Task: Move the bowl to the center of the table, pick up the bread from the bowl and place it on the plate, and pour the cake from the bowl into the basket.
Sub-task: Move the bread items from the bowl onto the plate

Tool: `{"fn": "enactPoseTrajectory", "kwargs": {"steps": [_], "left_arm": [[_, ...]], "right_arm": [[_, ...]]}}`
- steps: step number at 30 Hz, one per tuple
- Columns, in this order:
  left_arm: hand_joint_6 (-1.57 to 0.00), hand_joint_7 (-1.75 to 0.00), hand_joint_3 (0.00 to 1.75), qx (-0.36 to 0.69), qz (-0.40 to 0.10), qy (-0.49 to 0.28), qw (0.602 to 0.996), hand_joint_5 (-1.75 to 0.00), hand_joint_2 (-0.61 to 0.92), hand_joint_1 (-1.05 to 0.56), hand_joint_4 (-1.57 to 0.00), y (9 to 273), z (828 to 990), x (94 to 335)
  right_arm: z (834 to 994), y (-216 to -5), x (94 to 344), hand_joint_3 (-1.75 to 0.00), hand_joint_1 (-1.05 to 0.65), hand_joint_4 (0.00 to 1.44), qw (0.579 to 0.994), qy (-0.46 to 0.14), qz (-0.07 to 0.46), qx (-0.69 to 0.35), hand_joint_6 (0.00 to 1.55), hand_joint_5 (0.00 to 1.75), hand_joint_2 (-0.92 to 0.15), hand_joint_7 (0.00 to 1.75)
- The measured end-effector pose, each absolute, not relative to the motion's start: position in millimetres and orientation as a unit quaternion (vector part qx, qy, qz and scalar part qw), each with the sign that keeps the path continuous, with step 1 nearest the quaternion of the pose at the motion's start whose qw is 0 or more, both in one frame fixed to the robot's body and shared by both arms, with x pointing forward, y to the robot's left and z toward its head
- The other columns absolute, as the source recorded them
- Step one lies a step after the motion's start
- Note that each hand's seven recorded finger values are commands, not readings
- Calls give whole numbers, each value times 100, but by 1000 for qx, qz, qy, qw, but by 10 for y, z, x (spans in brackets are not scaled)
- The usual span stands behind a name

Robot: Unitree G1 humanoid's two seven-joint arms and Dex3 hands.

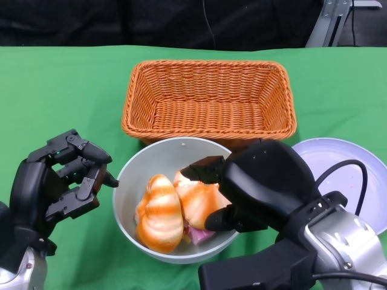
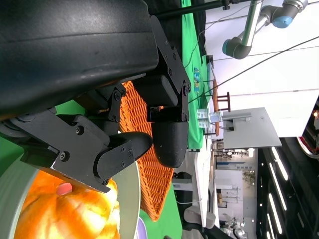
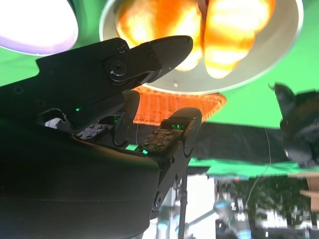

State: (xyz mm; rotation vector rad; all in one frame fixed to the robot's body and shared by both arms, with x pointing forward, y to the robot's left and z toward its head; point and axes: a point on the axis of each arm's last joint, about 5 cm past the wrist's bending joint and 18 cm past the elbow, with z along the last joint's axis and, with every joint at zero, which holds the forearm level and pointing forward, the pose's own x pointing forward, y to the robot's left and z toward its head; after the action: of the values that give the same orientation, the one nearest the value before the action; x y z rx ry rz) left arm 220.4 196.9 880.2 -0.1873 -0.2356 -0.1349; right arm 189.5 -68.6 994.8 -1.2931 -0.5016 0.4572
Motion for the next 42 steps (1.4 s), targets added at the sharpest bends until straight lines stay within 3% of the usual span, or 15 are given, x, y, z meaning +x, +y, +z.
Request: {"fn": "enactPoseTrajectory", "kwargs": {"steps": [10, 14, 18, 21, 29, 31, 34, 38, 42], "left_arm": [[-87, -116, 93, -97, -66, -119, 986, -143, 60, -9, -79, 1945, 8788, 2202], [-86, -116, 93, -97, -66, -119, 986, -143, 60, -9, -79, 1943, 8786, 2202], [-86, -117, 92, -100, -65, -120, 986, -143, 60, -10, -79, 1913, 8781, 2201], [-86, -117, 91, -102, -65, -124, 985, -143, 62, -10, -79, 1877, 8777, 2198], [-85, -118, 89, -94, -61, -129, 985, -143, 63, -12, -78, 1869, 8782, 2195], [-84, -118, 88, -95, -57, -130, 985, -144, 62, -11, -77, 1865, 8785, 2195], [-85, -117, 89, -96, -58, -131, 985, -144, 61, -14, -77, 1845, 8791, 2199], [-86, -117, 89, -92, -54, -130, 986, -143, 60, -14, -78, 1840, 8794, 2200], [-86, -117, 88, -92, -55, -130, 986, -143, 60, -14, -78, 1835, 8795, 2201]], "right_arm": [[10021, -670, 1930, -15, -94, 59, 709, -197, 244, -632, 52, 34, -92, 0], [10019, -658, 1924, -16, -94, 60, 706, -195, 250, -634, 52, 34, -92, 0], [9953, -581, 1962, -17, -93, 63, 678, -189, 250, -665, 53, 36, -92, 1], [9886, -535, 1997, -18, -93, 53, 671, -182, 258, -671, 53, 58, -92, 0], [9754, -490, 2072, -18, -93, 49, 666, -172, 256, -679, 53, 66, -92, 0], [9714, -452, 2098, -13, -91, 43, 662, -173, 254, -684, 55, 78, -92, 0], [9641, -397, 2138, -12, -91, 41, 652, -175, 248, -695, 58, 83, -92, 2], [9561, -356, 2150, -12, -90, 37, 646, -189, 239, -700, 59, 81, -92, 2], [9496, -333, 2156, -12, -88, 40, 635, -204, 225, -710, 60, 61, -92, 0]]}}
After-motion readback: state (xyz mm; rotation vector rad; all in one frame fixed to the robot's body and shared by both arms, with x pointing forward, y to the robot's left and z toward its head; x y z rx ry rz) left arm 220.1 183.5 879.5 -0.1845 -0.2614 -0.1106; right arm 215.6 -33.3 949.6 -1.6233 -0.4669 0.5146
